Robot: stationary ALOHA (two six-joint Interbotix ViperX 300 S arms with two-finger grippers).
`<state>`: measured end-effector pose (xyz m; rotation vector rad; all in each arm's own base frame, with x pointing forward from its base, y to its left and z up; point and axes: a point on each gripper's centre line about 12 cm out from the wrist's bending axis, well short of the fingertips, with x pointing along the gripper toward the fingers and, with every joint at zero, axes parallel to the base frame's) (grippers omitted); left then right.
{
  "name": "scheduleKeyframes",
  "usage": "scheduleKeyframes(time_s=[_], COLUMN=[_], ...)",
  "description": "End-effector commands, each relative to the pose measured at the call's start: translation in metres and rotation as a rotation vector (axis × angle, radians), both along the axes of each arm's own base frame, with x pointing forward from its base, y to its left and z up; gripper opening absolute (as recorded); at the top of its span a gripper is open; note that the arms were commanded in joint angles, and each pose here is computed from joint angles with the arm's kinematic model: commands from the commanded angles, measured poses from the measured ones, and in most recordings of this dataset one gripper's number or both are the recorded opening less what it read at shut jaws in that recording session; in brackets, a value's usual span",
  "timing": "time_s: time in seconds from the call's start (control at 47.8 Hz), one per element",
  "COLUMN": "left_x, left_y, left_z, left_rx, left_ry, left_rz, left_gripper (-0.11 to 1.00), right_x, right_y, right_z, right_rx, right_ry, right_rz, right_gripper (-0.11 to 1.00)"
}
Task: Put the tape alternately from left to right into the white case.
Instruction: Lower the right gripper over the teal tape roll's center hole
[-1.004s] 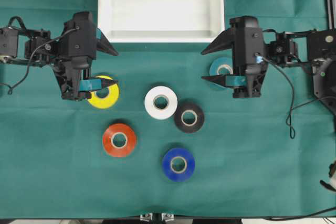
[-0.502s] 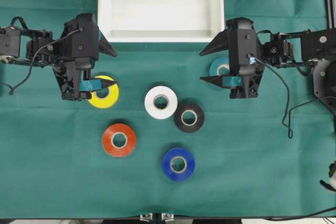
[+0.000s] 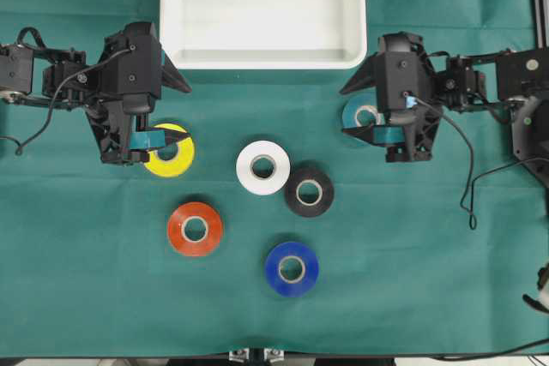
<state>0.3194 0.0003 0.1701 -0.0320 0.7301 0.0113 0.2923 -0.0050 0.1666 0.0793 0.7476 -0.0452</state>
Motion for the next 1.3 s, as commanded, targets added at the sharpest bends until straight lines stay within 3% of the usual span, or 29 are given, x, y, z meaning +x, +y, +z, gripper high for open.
scheduleKeyframes(time_s=[0.0, 0.377, 0.962, 1.276], left_x=[0.005, 0.005, 0.005, 0.006], left_y=[0.000, 0.000, 0.000, 0.000], left_z=[0.010, 0.011, 0.010, 0.011], left_rx=[-0.001, -0.001, 0.000, -0.001], left_ry=[-0.035, -0.037, -0.035, -0.038], left_rz=[-0.001, -0.001, -0.002, -0.001], left_gripper=[0.65, 0.65, 0.65, 0.65], right_x=[-0.003, -0.030, -0.033, -0.045], right_y=[-0.001, -0.004, -0.008, -0.025], right_z=[0.009, 0.013, 0.009, -0.007], right_rx=[0.000, 0.040, 0.041, 0.059], right_ry=[-0.034, -0.069, -0.055, -0.012], right_rz=[-0.004, -0.052, -0.070, -0.158], right_gripper=[0.77, 0.77, 0.77, 0.76])
